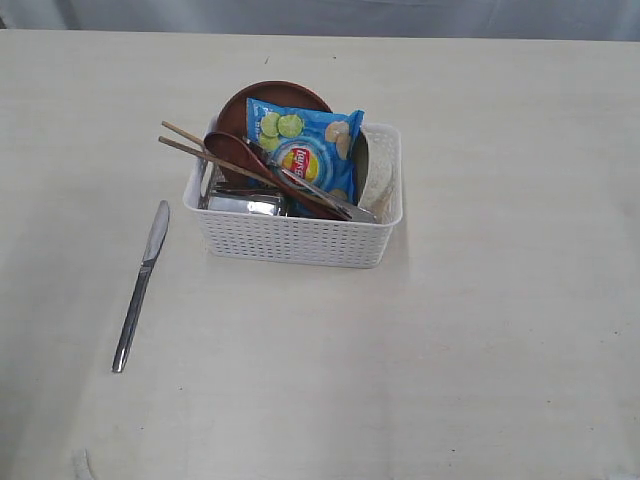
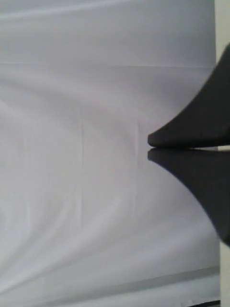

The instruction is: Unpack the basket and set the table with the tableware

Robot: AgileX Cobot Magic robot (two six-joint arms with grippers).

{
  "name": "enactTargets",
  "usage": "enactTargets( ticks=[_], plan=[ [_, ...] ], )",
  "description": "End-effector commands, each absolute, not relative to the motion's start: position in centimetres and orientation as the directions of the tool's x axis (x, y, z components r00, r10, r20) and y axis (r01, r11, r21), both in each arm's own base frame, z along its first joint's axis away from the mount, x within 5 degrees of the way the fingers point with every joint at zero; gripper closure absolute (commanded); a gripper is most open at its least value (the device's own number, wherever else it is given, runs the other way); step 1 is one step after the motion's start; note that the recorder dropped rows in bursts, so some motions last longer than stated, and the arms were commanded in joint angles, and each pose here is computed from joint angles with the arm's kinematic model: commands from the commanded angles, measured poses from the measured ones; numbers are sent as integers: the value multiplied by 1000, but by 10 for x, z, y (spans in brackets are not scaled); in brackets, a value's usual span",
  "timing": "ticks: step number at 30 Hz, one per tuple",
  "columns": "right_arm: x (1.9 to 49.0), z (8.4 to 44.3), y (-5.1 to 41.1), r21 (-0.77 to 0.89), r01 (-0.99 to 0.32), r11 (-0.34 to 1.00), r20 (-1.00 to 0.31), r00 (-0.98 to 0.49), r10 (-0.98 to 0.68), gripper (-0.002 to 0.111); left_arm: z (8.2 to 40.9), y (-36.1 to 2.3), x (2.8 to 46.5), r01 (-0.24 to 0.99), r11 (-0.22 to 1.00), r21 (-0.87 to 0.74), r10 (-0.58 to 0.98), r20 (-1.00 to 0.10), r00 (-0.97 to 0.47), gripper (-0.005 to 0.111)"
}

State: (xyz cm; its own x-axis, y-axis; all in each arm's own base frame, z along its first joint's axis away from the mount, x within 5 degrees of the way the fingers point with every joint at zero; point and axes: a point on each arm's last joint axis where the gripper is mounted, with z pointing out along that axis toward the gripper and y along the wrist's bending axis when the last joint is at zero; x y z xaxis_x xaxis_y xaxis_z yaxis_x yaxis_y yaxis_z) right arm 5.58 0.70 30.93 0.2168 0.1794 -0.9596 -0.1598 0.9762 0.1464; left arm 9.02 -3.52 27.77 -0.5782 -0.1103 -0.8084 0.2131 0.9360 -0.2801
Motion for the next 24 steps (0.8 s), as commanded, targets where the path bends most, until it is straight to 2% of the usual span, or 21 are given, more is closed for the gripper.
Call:
enactTargets(
  ticks=[1,5,8,10,12,15,18,24],
  plan=[
    [90,343,15,96,-165,982,-995,-45,90,108,277,-36,89,218,931,-294,-120,-808,-577,107],
    [135,343,46,22,-335,942,-914,-389,-117,108,277,-36,89,218,931,-294,-120,-808,-577,107],
    [155,323,79,49,-482,875,-742,-604,-292,108,277,-36,89,219,931,-293,-119,-809,-576,107],
    [161,308,100,65,-559,827,-608,-679,-411,108,277,-36,89,219,931,-293,-119,-809,-576,107],
    [168,293,121,76,-611,788,-509,-703,-496,108,277,-36,89,219,931,-293,-119,-809,-576,107],
    [182,275,146,90,-636,767,-492,-698,-521,108,277,-36,89,219,931,-293,-119,-809,-576,107],
    [192,263,164,159,-602,783,-520,-725,-452,108,277,-36,89,219,931,-293,-119,-809,-576,107],
    [206,267,188,120,-670,733,-595,-639,-487,108,277,-36,89,219,929,-297,-122,-807,-577,107]
  ],
)
